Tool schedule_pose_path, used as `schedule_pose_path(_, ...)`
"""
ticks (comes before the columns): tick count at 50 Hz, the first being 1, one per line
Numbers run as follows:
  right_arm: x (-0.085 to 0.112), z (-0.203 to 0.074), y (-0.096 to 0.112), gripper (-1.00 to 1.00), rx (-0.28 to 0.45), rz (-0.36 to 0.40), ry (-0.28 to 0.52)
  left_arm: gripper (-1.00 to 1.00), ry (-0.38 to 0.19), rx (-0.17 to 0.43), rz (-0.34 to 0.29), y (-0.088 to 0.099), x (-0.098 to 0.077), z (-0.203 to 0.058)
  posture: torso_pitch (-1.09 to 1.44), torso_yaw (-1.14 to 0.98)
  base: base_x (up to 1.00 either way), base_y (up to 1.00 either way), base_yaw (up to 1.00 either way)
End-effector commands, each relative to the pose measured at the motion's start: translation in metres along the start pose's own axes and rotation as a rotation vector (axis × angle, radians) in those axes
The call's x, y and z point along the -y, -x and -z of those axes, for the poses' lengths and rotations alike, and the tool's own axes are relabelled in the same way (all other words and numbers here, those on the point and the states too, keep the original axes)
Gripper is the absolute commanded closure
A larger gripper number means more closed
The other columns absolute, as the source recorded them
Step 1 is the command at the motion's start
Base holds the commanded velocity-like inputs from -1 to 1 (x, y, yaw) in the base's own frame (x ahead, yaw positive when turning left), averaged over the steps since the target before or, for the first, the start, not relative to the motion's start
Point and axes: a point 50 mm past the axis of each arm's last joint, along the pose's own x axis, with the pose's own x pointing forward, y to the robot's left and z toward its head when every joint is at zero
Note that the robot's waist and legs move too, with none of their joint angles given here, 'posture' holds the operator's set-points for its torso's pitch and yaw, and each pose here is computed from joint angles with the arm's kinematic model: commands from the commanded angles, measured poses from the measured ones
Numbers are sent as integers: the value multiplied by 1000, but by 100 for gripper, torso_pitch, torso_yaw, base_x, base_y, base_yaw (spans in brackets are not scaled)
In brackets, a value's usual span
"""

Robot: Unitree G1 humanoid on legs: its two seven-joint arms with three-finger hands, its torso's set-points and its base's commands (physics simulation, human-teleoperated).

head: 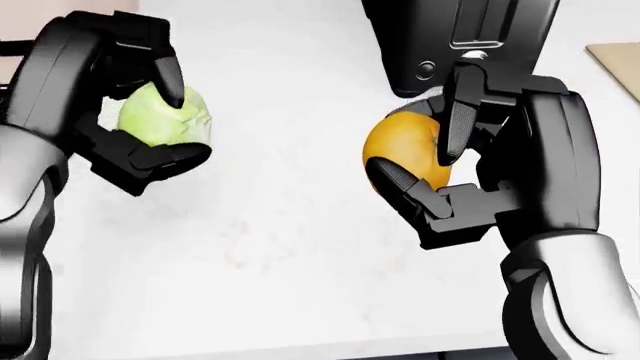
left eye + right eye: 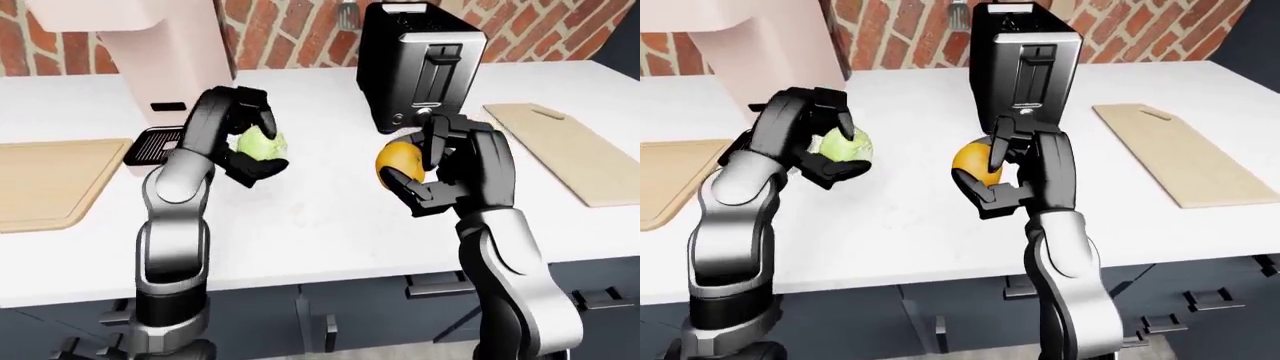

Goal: Place the brussel sprout and the tangerine on separate cutting boards.

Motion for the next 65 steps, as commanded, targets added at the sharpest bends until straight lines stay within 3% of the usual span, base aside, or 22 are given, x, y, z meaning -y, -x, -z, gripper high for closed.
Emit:
schedule_pose_path(1, 1, -21, 1, 100, 111, 4, 0, 100, -14, 65, -40, 7, -8, -18, 0, 0, 0, 0, 0)
schedule_pose_path(6, -1, -20, 1, 100, 115, 0, 3, 100, -17, 79, -54, 19, -14, -24, 0, 0, 0, 0, 0)
schedule_pose_path(18, -2, -29, -1, 100, 130, 2, 21, 100, -26, 46, -135, 54, -38, -21, 0, 0, 0, 0, 0)
schedule_pose_path(24, -2, -30, 0, 100, 137, 1, 27, 100, -14, 38, -156, 64, -44, -21, 0, 2, 0, 0, 0)
schedule_pose_path(40, -4, -33, 1, 100, 143, -5, 45, 100, -17, 13, -208, 70, -63, -17, 0, 10, 0, 0, 0)
schedule_pose_path(55, -9, -37, 3, 100, 152, -23, 50, 100, -14, -2, -310, 70, -106, -7, 0, 17, 0, 0, 0)
schedule_pose_path(65, -10, -38, 5, 100, 154, -28, 48, 100, -5, -24, -355, 66, -124, 7, 0, 22, 0, 0, 0)
